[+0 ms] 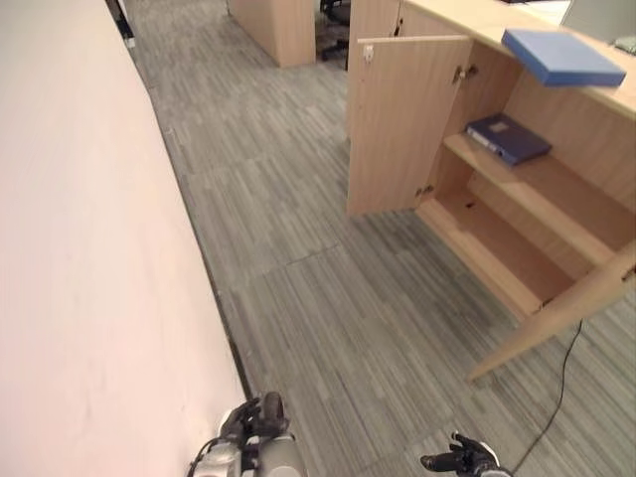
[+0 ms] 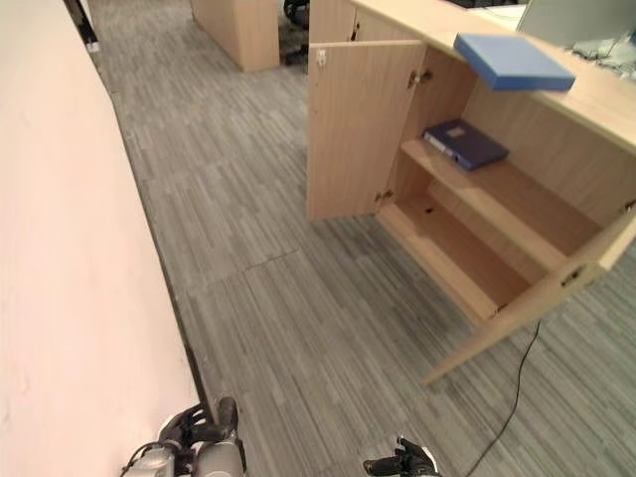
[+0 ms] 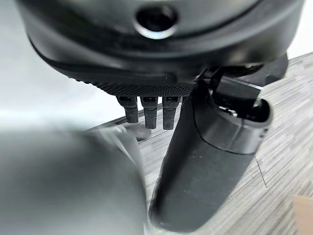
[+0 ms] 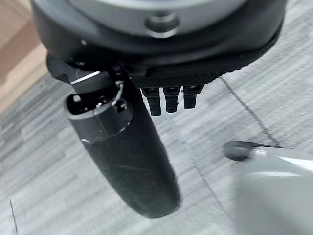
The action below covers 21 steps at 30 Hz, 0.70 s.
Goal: Put the empty folder in the office cabinet
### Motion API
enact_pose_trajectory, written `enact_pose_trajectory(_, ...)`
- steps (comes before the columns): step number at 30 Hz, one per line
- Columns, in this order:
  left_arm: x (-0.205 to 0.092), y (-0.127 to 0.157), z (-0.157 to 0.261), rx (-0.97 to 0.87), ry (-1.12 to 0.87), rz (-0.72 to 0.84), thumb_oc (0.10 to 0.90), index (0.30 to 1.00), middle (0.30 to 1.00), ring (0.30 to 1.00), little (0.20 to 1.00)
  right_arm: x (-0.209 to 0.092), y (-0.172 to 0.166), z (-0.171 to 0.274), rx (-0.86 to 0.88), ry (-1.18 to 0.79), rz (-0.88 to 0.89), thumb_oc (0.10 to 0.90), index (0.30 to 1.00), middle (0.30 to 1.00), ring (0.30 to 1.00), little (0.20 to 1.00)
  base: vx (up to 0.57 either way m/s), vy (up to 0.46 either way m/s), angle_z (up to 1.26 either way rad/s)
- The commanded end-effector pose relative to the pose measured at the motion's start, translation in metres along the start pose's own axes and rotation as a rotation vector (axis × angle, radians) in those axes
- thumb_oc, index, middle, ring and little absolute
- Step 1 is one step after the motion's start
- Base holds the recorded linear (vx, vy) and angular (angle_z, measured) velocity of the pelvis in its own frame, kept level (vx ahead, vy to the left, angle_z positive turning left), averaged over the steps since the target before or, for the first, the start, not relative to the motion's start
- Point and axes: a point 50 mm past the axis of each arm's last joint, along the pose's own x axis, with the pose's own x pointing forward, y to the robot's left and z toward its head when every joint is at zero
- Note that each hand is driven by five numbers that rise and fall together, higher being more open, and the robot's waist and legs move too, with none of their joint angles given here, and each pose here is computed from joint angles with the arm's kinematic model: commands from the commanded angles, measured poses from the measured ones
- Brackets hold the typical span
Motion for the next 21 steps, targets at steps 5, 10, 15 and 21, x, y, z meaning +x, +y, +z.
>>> enact_pose_trajectory(5,-0.003,0.023,-0.002,0.216,-0.017,0.022,0.800,0.900,0.900,0.900,0.900,0.002,-0.007,0.074,-0.099,-0.243,0.008,0.800,0.900,0.900,0.900,0.900,0.23,0.271,-0.43)
enact_pose_trajectory(10,-0.002,0.028,0.007,0.197,-0.040,0.043,0.800,0.900,0.900,0.900,0.900,0.000,-0.007,0.090,-0.082,-0.295,-0.001,0.800,0.900,0.900,0.900,0.900,0.18,0.337,0.08)
enact_pose_trajectory(15,-0.002,0.029,0.008,0.172,-0.042,0.053,0.800,0.900,0.900,0.900,0.900,0.001,-0.014,0.085,-0.053,-0.278,-0.029,0.800,0.900,0.900,0.900,0.900,0.30,0.245,-0.17)
enact_pose_trajectory(21,-0.002,0.028,0.005,0.214,-0.028,0.042,0.800,0.900,0.900,0.900,0.900,0.002,-0.029,0.068,0.013,-0.223,-0.087,0.800,0.900,0.900,0.900,0.900,0.37,-0.061,-0.10)
